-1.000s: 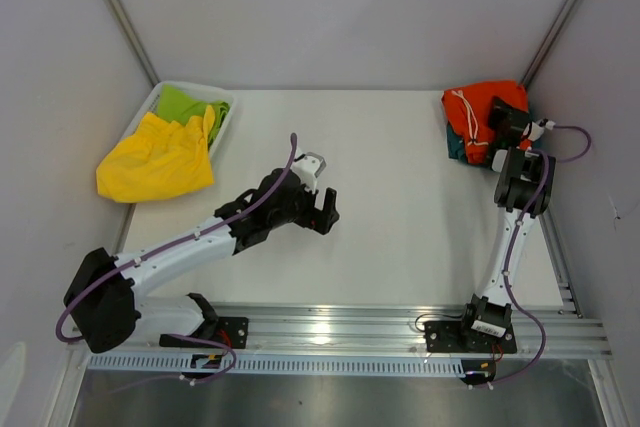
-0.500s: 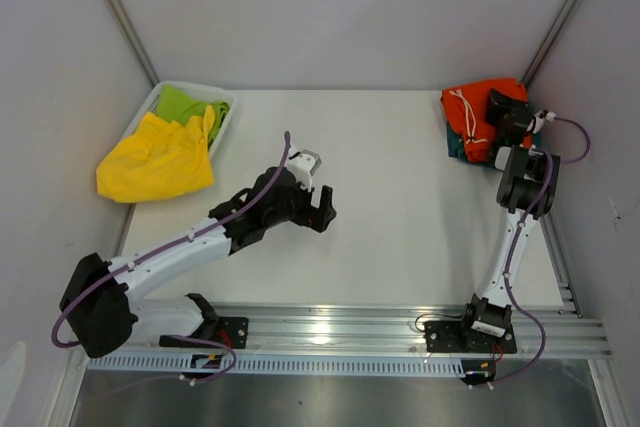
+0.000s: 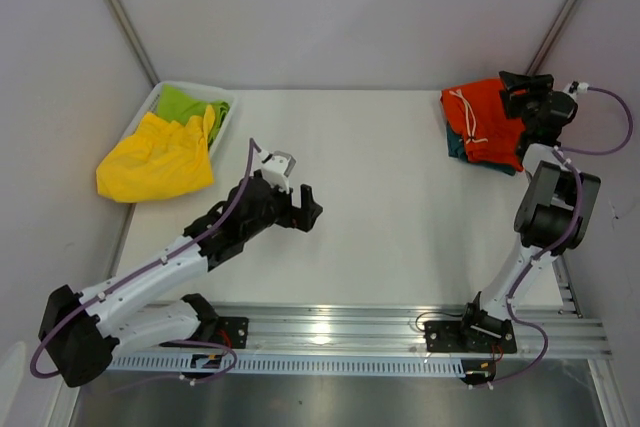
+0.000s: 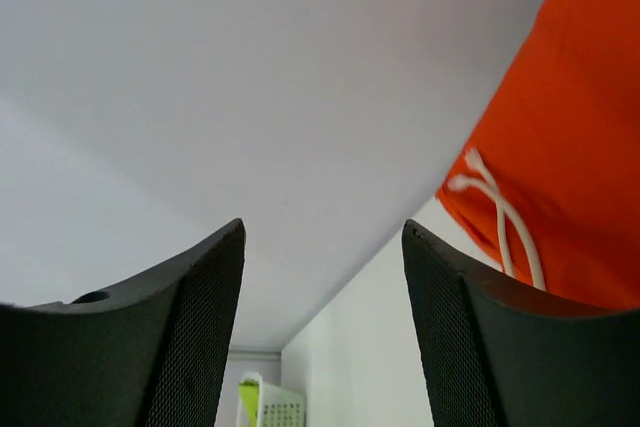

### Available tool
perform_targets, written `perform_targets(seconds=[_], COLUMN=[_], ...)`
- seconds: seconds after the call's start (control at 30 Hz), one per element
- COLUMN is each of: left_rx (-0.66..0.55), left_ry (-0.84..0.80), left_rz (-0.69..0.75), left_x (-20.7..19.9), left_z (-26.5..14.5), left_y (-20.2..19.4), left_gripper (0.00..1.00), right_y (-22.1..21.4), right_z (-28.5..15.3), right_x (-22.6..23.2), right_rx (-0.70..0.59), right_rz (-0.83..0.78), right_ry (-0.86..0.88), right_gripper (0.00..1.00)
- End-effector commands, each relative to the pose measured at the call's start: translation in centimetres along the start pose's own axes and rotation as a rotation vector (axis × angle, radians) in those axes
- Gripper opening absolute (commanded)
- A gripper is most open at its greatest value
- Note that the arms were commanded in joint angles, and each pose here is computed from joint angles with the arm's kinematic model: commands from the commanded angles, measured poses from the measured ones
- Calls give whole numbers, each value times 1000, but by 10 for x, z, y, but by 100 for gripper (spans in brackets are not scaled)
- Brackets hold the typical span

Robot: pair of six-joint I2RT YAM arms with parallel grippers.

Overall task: Fold and stack the shorts
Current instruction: Neatly place the folded shorts to the corner

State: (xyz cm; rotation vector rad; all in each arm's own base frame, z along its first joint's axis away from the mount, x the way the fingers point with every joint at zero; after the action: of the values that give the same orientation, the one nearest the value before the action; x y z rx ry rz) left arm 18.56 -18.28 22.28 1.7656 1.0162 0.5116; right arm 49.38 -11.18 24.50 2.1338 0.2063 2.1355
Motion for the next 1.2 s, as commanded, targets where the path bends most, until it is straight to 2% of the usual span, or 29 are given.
perform_targets(seconds=[0.0, 0.1, 0.37, 0.43, 0.5, 0.63, 0.73, 0.77, 0.93, 1.0, 1.17], left_rx=[-80, -91, -209, -228, -276, -299, -317, -315, -373, -362, -410], left_ry=[55, 93, 196, 207, 207, 218, 229, 236, 243, 245, 231], left_rz=[-68, -89, -117, -116, -121, -117, -116, -114, -111, -98, -93], left_x=[6, 12, 28, 32, 33, 37, 40, 41, 46, 47, 49], left_z=[-7, -9, -32, -36, -45, -53, -56, -56, -65, -65, -71], left_y=[4, -6, -21, -30, -27, -37, -45, -50, -62, -72, -80], left_gripper=[99, 99, 99, 99, 99, 99, 99, 99, 99, 99, 99], right_y=[-20, -43, -106, -117, -120, -131, -140, -142, -145, -145, -149], right_z=[-30, -61, -171, -200, -217, -250, -273, -283, -311, -319, -327], right_x=[9, 25, 54, 47, 41, 25, 14, 11, -3, -10, -29], right_rx=[122, 190, 159, 165, 151, 186, 197, 189, 141, 128, 154], right_rz=[-110, -251, -634, -662, -657, -665, -673, -695, -769, -778, -762], right_ry=[-70, -60, -47, -38, -27, 0, 29, 54, 61, 44, 6], right_gripper=[66, 69, 82, 84, 84, 86, 94, 99, 100, 100, 100])
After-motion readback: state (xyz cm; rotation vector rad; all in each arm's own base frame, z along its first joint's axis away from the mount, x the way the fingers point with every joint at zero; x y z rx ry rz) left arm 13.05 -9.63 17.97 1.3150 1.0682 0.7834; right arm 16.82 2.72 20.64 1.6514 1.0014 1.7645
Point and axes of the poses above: each gripper's point midway between its finger pads, its own z axis out along the fingers, its own x axis along the line the jaws close on, y = z × x, the point moved 9 cm from there along -z, back along the fingers, and after that the axes turned 10 degrees about z, right-handed, at the moved point
